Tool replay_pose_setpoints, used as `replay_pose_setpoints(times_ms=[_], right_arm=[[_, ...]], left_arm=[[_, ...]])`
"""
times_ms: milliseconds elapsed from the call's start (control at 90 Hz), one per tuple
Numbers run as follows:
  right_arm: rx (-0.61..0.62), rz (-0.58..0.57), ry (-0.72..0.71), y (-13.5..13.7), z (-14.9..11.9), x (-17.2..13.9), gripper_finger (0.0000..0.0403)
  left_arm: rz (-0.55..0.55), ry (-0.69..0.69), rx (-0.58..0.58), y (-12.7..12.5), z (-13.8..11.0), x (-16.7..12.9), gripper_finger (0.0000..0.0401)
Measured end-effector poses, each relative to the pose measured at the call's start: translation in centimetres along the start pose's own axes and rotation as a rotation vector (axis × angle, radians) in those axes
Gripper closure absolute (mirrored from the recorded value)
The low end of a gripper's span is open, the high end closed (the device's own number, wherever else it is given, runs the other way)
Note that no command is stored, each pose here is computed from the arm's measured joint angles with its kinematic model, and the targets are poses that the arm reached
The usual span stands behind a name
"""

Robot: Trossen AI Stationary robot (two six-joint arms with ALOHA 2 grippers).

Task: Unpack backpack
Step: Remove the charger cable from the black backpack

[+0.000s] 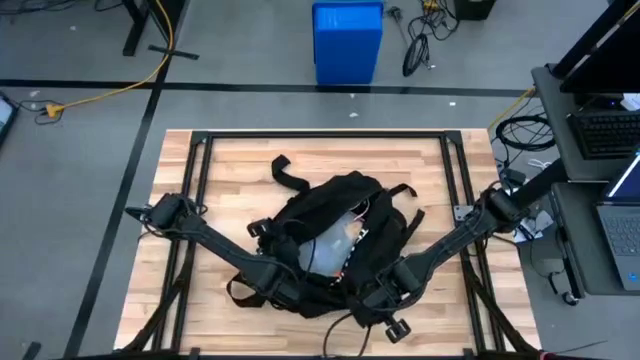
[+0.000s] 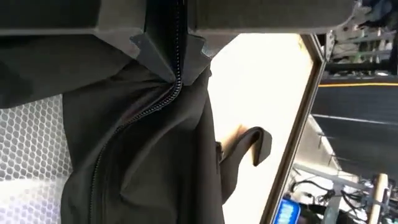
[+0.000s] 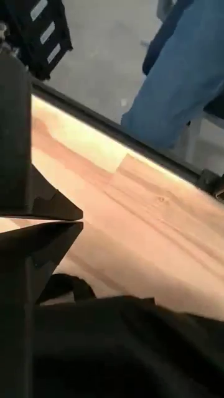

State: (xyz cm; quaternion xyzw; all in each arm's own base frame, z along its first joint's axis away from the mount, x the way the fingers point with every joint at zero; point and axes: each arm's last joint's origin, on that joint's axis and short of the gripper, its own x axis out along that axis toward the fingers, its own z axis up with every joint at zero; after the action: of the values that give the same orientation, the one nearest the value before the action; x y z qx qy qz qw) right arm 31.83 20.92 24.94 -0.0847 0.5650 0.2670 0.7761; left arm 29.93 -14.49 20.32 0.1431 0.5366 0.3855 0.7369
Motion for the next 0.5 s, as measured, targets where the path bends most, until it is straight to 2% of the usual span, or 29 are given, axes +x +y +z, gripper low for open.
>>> replay_pose_setpoints(times_ms=[200,322,500], right_arm=[[0.045,-0.24,-0.072,-2.2,1.3,-1.9,0.0403],[0.145,-0.451,-0.128,-3.9,1.7,-2.8,0.0402],[0.169,-0.71,-0.059,-6.2,0.8,-3.1,0.0374]], left_arm=[[-0.009,-0.032,0.005,-0.1,0.2,-0.7,0.0394],[-0.003,-0.043,0.003,0.0,0.2,-0.7,0.0394],[-0.002,-0.046,0.002,0.0,0.3,-0.7,0.0394]])
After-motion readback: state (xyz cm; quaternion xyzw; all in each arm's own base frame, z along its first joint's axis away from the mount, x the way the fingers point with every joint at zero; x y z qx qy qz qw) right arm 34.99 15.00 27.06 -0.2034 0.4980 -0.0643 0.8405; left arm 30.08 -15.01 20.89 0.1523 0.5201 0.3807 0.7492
